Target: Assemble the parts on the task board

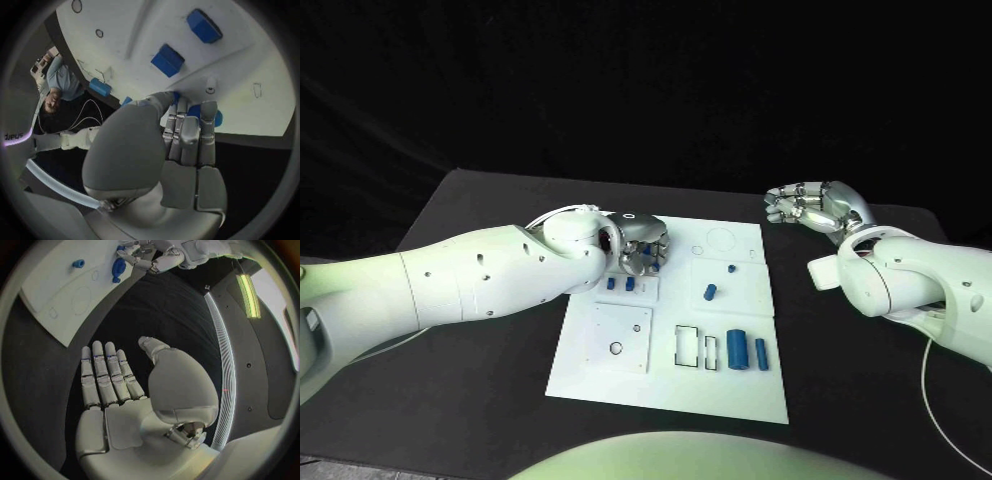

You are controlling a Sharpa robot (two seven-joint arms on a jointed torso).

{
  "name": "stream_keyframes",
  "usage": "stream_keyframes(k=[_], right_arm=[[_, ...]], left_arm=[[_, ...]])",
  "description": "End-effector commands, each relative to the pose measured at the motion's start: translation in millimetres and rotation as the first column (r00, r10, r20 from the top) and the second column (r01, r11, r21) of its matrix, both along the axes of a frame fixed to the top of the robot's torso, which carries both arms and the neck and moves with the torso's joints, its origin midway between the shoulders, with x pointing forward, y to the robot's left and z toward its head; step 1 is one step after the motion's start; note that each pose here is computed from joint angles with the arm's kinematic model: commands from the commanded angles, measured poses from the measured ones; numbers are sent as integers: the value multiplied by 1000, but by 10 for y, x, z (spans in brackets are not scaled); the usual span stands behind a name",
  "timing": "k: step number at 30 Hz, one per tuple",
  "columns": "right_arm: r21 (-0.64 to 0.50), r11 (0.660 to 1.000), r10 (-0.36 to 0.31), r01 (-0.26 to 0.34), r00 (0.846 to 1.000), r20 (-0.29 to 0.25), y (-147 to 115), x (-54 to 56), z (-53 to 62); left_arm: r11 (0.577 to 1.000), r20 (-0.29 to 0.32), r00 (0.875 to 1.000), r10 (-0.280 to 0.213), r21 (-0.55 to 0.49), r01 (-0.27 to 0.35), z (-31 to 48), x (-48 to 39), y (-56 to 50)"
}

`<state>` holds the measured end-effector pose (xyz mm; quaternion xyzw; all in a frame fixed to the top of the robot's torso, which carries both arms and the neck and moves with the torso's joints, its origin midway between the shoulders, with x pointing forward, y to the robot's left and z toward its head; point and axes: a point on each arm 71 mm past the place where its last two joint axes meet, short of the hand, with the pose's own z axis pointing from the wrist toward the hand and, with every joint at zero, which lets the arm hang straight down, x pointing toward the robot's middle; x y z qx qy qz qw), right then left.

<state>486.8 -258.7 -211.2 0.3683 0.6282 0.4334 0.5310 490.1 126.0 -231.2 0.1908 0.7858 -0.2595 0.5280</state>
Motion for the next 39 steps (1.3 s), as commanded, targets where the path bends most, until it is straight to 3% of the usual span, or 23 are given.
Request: stream_keyframes(k=[1,9,17,29,39], right_arm=[[-1,1000,23,-23,1000,7,21,-4,4],[-2,1000,21,-21,1000,7,13,-1,-1],[-3,1000,20,-20,1000,6,7,-3,-6],[-4,1000,16,-16,1000,4,-13,-7,-14],[-4,1000,17,-17,1000,3,-12,-11,-23]], left_arm=[[999,8,1000,-1,-35,1,18,-8,-12],[996,-3,1000,13,-91,-13,127,-42,59],[991,-24,999,40,-128,-42,247,-74,241],[989,-68,993,94,-105,-101,242,-89,590],[988,-77,990,115,-96,-122,218,-67,662]])
